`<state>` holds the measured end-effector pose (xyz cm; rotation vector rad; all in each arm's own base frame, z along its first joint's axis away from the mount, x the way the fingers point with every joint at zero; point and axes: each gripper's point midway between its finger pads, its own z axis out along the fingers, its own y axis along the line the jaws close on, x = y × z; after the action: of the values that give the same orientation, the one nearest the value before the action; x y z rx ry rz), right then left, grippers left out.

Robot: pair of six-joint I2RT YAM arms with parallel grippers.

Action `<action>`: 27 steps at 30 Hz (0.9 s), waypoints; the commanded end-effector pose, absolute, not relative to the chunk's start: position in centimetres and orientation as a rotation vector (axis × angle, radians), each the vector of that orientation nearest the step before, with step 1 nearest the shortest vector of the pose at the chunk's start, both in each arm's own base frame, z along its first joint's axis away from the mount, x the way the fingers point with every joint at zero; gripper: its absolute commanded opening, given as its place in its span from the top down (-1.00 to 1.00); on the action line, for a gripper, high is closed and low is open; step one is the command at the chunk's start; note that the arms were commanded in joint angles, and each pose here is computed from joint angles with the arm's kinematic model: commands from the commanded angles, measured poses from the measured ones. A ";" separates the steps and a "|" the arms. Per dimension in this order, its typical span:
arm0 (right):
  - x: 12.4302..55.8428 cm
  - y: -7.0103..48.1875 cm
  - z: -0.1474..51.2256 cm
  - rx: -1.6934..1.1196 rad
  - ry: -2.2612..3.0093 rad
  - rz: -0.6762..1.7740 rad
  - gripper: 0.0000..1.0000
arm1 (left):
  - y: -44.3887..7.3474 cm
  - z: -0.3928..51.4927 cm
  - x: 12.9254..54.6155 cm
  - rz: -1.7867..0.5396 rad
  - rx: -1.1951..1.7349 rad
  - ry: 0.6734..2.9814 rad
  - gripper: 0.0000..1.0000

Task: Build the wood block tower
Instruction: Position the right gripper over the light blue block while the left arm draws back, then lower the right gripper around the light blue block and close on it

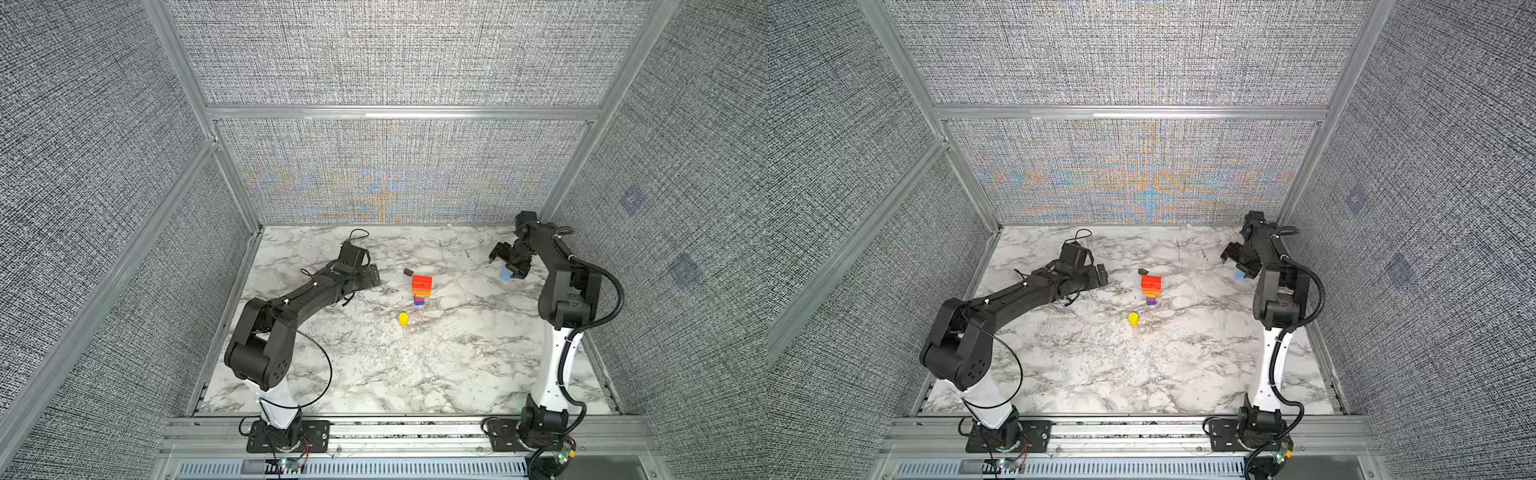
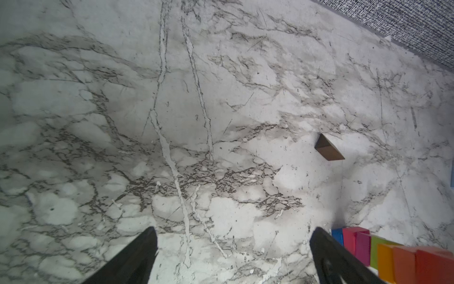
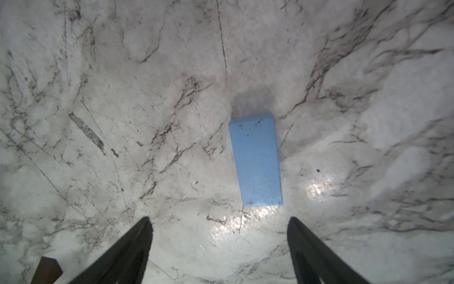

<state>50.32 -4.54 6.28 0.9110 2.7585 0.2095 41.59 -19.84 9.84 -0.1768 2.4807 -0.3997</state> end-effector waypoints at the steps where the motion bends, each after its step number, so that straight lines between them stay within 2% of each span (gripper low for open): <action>1: 50.4 -4.8 6.4 1.013 2.725 0.197 -0.80 | -20.3 9.9 41.8 -0.428 -0.173 2.476 -0.98; 5: 50.2 -4.6 6.1 1.027 2.734 0.202 -0.81 | -20.4 9.9 41.8 -0.441 -0.176 2.482 -0.98; 6: 50.0 -5.0 6.1 1.020 2.742 0.167 -0.77 | -20.4 9.9 41.7 -0.441 -0.176 2.483 -0.98; 9: 49.3 -6.3 6.7 0.936 2.792 0.033 -0.49 | -20.3 9.8 41.7 -0.440 -0.180 2.484 -0.98; 12: 48.7 -6.9 6.6 0.857 2.879 -0.050 -0.38 | -20.3 9.8 41.7 -0.449 -0.184 2.482 -0.98; 16: 48.0 -7.5 5.8 0.794 2.973 -0.104 -0.36 | -20.4 9.7 41.7 -0.458 -0.185 2.487 -0.98; 27: 47.2 -5.9 4.2 0.688 3.158 0.113 -0.33 | -21.4 8.8 41.8 -0.515 -0.187 2.537 -0.97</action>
<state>49.66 -7.45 4.69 0.7389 3.0142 0.0227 41.72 -20.77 8.81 -0.1917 2.5217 -0.4718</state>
